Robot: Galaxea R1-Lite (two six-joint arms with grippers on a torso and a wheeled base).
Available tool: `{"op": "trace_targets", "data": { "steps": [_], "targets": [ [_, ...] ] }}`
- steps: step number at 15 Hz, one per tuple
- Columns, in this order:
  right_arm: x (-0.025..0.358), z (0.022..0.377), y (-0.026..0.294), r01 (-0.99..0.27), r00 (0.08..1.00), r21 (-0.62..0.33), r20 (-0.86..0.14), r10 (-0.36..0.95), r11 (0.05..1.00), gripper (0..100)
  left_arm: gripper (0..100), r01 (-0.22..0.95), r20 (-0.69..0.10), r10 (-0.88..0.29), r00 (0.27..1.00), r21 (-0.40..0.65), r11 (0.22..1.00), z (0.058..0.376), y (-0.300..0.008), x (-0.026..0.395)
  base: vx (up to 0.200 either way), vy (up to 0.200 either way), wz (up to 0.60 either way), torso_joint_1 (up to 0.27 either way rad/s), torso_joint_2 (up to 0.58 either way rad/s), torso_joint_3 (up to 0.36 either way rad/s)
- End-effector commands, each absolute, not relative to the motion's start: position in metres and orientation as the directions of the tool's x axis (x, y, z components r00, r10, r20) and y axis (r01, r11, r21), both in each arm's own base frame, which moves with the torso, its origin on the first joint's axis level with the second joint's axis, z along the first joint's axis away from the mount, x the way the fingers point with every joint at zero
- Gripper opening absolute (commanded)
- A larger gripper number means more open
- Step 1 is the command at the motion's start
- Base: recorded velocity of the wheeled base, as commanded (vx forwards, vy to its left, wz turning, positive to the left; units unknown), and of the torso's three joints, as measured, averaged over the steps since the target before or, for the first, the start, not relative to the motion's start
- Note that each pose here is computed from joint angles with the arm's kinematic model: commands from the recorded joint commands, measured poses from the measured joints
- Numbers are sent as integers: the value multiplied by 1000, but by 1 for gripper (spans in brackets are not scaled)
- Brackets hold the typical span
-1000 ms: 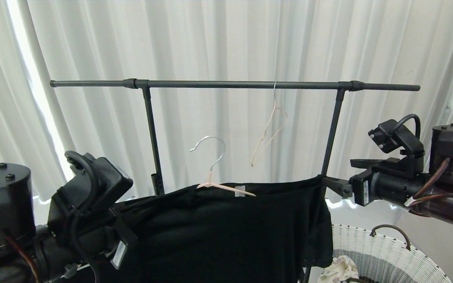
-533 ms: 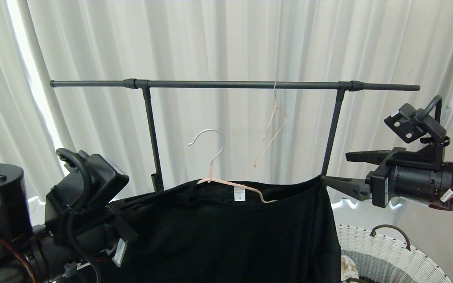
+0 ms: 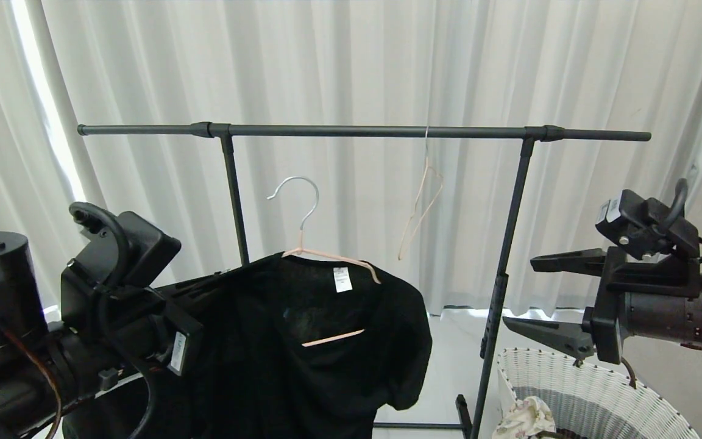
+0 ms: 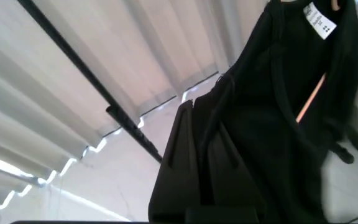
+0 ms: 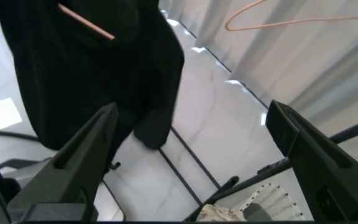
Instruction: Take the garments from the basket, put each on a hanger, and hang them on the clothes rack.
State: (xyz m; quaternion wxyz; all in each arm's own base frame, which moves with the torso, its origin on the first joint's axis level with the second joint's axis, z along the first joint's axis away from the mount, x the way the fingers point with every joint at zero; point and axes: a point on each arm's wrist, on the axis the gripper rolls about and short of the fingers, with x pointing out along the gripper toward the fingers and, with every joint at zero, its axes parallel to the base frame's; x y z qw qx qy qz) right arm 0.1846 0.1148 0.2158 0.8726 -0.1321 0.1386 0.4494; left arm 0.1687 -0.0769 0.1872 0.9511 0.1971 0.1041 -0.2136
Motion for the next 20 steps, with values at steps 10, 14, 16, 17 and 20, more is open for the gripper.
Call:
{"op": "trace_targets", "data": {
  "steps": [10, 14, 16, 17, 20],
  "targets": [
    [169, 226, 204, -966, 251, -57, -453, 855, 253, 100, 0, 607, -169, -589, 790, 350, 713, 174, -96, 124, 0, 0, 0, 0, 0, 0],
    [172, 230, 213, -971, 214, -21, -516, 829, 237, 100, 0, 628, -153, -628, 763, 410, 662, 176, -95, 121, 0, 0, 0, 0, 0, 0],
    [171, 226, 216, -974, 187, 4, -554, 811, 228, 100, 0, 628, -151, -634, 758, 431, 648, 176, -96, 121, 0, 0, 0, 0, 0, 0],
    [173, 223, 218, -974, 183, 9, -562, 807, 228, 100, 0, 636, -148, -645, 750, 433, 639, 177, -97, 119, 0, 0, 0, 0, 0, 0],
    [179, 217, 224, -973, 177, 22, -578, 797, 232, 100, 0, 647, -136, -664, 735, 434, 627, 180, -101, 117, 0, 0, 0, 0, 0, 0]
  ]
}}
